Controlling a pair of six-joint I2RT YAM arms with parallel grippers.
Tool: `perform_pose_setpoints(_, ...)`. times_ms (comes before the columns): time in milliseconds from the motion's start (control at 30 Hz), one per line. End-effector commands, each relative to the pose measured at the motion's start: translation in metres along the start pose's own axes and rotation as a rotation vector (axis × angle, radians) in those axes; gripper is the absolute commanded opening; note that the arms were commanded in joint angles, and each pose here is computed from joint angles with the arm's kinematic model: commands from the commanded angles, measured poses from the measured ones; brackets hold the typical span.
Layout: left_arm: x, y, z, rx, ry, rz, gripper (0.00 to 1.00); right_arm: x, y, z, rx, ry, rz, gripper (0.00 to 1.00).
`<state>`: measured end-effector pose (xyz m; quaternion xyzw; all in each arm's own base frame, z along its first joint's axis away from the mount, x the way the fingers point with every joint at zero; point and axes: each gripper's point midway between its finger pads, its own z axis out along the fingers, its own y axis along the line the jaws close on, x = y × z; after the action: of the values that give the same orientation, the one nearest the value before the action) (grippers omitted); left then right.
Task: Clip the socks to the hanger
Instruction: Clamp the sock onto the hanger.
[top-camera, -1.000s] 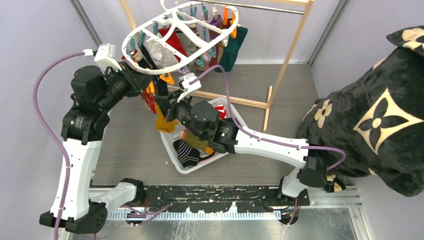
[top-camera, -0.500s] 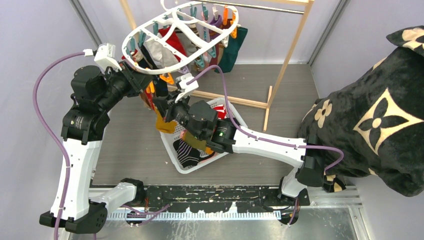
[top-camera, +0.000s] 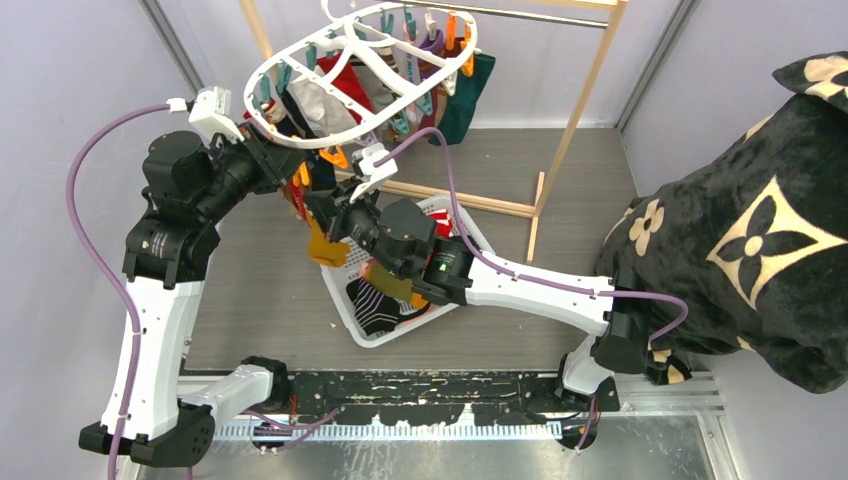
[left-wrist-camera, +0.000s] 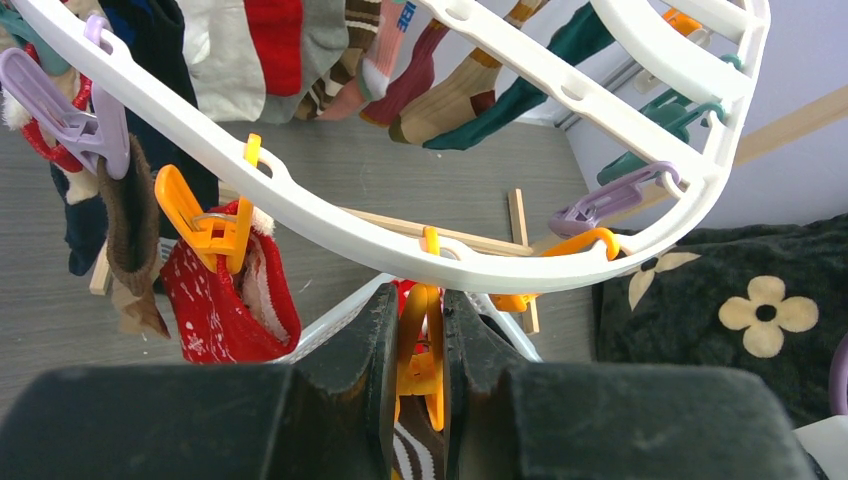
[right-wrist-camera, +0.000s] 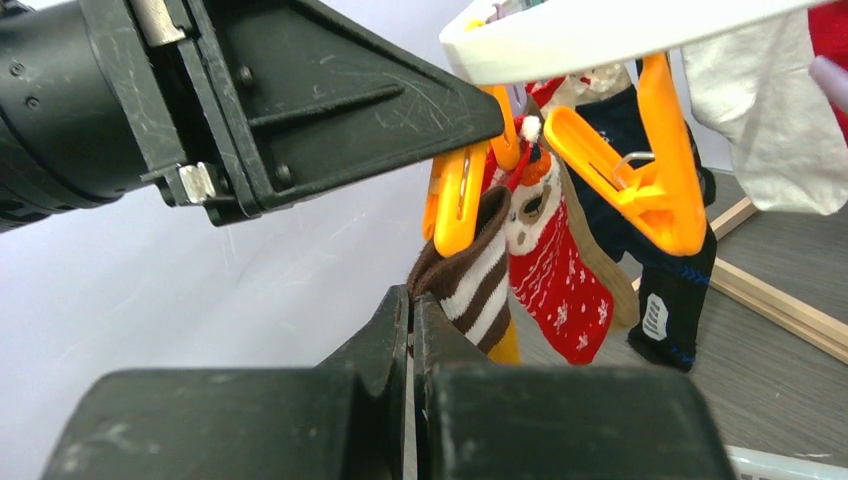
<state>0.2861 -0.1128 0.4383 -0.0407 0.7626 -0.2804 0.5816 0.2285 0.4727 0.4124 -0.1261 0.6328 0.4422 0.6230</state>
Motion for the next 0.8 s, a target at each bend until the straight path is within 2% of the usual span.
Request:
perform_pose_setpoints(0, 0.004, 0.004, -0.005, -0.023, 0.004, 0.011, 0.00, -0.038, 0.020, 0.002, -0.049, -0.090, 0.034, 0.01)
perform_pose_setpoints(333, 0.004, 0.007, -0.006, -0.032, -0.002, 0.019, 0.00, -0.043, 0.023, 0.005, -0.056, -0.098, 0.025, 0.01)
perform_pose_setpoints(400, 0.004, 0.007, -0.006, -0.033, -0.002, 0.018, 0.05, -0.043, 0.024, 0.005, -0.058, -0.095, 0.022, 0.01)
perform_pose_setpoints(467, 0.004, 0.007, -0.006, -0.036, -0.004, 0.016, 0.16, -0.042, 0.024, 0.005, -0.058, -0.093, 0.022, 0.01)
perform_pose_setpoints(567, 0.002, 0.007, -0.008, -0.039, -0.010, 0.014, 0.49, -0.042, 0.024, 0.006, -0.058, -0.092, 0.018, 0.01)
perform_pose_setpoints(700, 0.000, 0.008, -0.011, -0.048, -0.017, 0.014, 0.61, -0.043, 0.025, 0.006, -0.060, -0.091, 0.011, 0.01)
perform_pose_setpoints(767, -0.002, 0.007, -0.015, -0.050, -0.021, 0.015, 0.81, -0.043, 0.025, 0.006, -0.060, -0.088, 0.007, 0.01)
